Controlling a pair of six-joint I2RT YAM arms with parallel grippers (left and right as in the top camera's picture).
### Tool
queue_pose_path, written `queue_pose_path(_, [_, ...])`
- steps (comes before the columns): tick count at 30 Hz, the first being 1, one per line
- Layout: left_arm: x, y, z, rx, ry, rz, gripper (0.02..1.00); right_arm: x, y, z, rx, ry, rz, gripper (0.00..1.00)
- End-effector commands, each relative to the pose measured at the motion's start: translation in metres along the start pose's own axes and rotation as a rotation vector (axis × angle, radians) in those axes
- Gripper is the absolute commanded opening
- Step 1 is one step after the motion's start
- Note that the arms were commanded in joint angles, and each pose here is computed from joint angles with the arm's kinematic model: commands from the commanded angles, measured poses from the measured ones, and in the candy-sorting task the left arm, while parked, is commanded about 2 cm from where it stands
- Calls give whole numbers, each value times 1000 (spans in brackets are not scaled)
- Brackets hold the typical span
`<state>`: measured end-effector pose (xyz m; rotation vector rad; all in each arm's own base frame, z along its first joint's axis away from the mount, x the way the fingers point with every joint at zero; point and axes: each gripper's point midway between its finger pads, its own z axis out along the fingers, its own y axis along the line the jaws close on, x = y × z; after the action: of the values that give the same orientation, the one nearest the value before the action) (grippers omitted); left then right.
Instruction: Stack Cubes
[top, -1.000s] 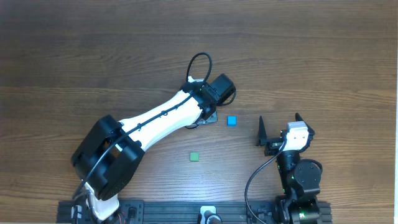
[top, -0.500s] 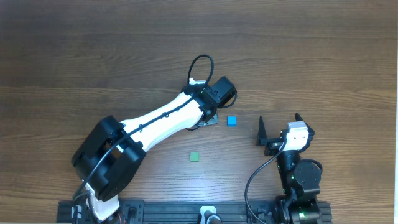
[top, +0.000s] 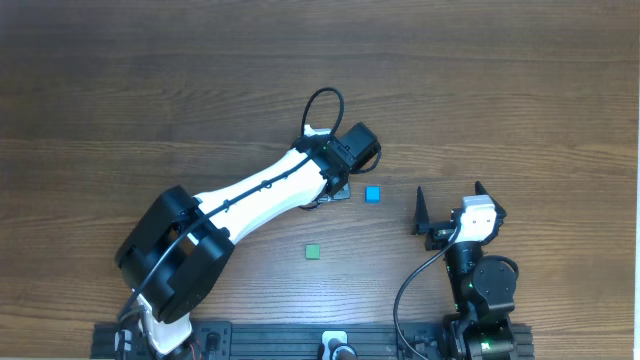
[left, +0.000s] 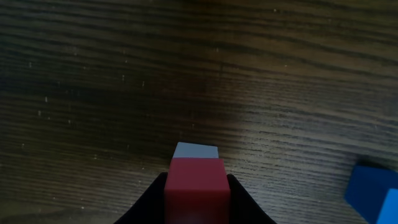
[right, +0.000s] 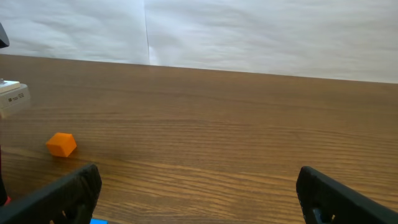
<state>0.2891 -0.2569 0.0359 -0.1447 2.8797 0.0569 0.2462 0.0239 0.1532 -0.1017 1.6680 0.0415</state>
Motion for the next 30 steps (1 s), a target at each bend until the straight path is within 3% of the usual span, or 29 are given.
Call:
queue_pose_path(1, [3,5,5,-30,-5,-4,42,2,2,0,-7,-2,-1,991])
queue_pose_path(27, [4,7,-2,-9,-55,3,40,2,1,0,-7,-2,-1,991])
queue_pose_path(30, [4,8,-1,-10,-55,2,115,2,1,0,-7,-2,-1,991])
